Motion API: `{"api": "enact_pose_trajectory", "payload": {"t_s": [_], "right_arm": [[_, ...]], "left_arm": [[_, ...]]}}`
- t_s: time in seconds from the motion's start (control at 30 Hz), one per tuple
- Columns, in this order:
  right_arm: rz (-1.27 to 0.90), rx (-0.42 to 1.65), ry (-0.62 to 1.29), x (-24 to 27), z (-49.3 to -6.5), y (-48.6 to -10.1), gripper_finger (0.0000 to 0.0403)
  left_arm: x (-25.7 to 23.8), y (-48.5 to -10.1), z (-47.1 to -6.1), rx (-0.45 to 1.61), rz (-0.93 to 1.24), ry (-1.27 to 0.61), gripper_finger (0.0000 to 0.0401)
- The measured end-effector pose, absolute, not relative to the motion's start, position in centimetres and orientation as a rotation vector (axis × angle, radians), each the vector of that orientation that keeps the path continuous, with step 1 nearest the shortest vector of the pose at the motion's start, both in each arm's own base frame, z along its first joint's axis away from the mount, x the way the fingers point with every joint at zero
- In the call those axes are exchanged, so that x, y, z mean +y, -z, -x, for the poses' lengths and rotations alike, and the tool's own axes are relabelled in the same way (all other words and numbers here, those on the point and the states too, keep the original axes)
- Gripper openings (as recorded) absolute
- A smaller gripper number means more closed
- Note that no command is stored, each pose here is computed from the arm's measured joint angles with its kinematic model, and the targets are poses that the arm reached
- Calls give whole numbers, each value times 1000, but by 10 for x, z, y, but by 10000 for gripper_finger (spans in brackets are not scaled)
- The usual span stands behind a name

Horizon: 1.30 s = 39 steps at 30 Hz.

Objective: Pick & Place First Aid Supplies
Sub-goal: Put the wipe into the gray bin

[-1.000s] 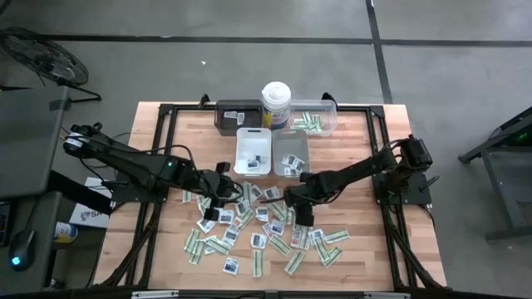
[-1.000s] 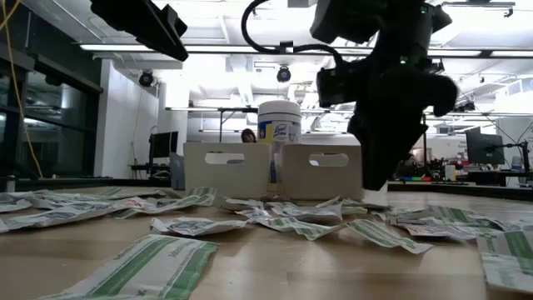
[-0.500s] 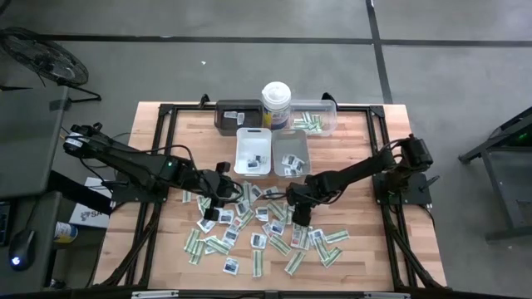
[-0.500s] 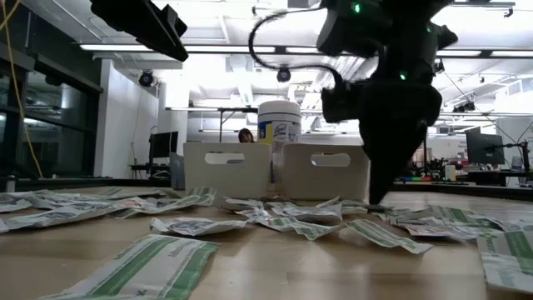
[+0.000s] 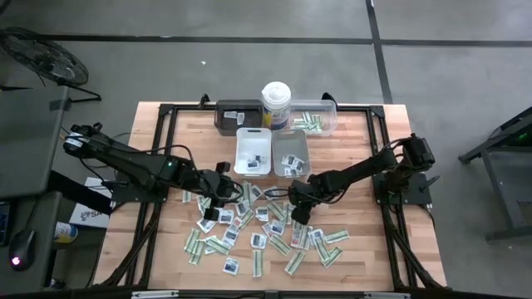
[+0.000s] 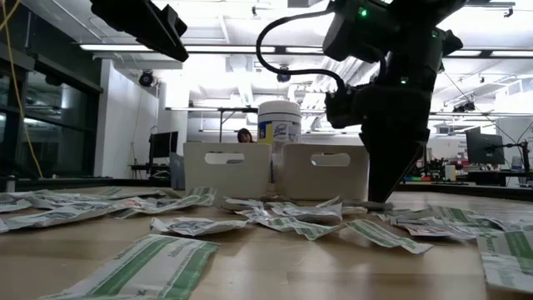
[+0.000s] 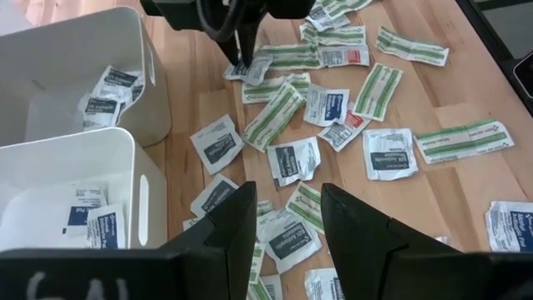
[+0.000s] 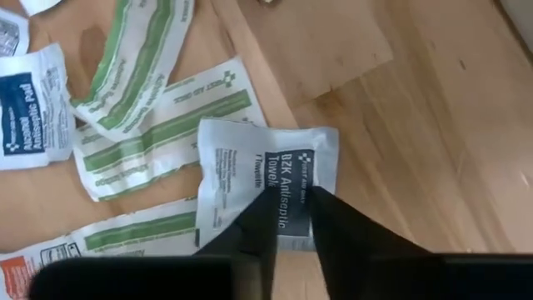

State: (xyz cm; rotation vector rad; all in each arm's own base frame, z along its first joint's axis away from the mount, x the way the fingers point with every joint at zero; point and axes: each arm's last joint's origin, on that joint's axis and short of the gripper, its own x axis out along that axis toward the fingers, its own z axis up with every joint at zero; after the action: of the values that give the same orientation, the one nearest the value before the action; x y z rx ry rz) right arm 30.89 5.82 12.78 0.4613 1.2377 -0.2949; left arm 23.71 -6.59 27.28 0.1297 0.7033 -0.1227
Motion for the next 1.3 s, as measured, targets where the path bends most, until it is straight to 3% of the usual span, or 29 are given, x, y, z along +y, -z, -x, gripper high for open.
{"api": "enact_pose_trajectory", "payload": {"t_s": [0.2,0.47,0.8,1.07,1.3], "right_arm": [[-478,1241,298,58,-309,-127,5],[-540,1227,291,57,-306,-138,1],[-570,1058,281,53,-298,-184,0],[-593,891,384,25,-288,-218,0],[-645,838,519,-13,-288,-220,0]], "left_arm": [[-66,-273,-237,703,-130,120,133],[-66,-273,-237,703,-128,119,133],[-66,-273,-237,703,-126,124,133],[-66,-273,-237,697,-124,124,133],[-66,-274,-238,694,-124,123,133]]}}
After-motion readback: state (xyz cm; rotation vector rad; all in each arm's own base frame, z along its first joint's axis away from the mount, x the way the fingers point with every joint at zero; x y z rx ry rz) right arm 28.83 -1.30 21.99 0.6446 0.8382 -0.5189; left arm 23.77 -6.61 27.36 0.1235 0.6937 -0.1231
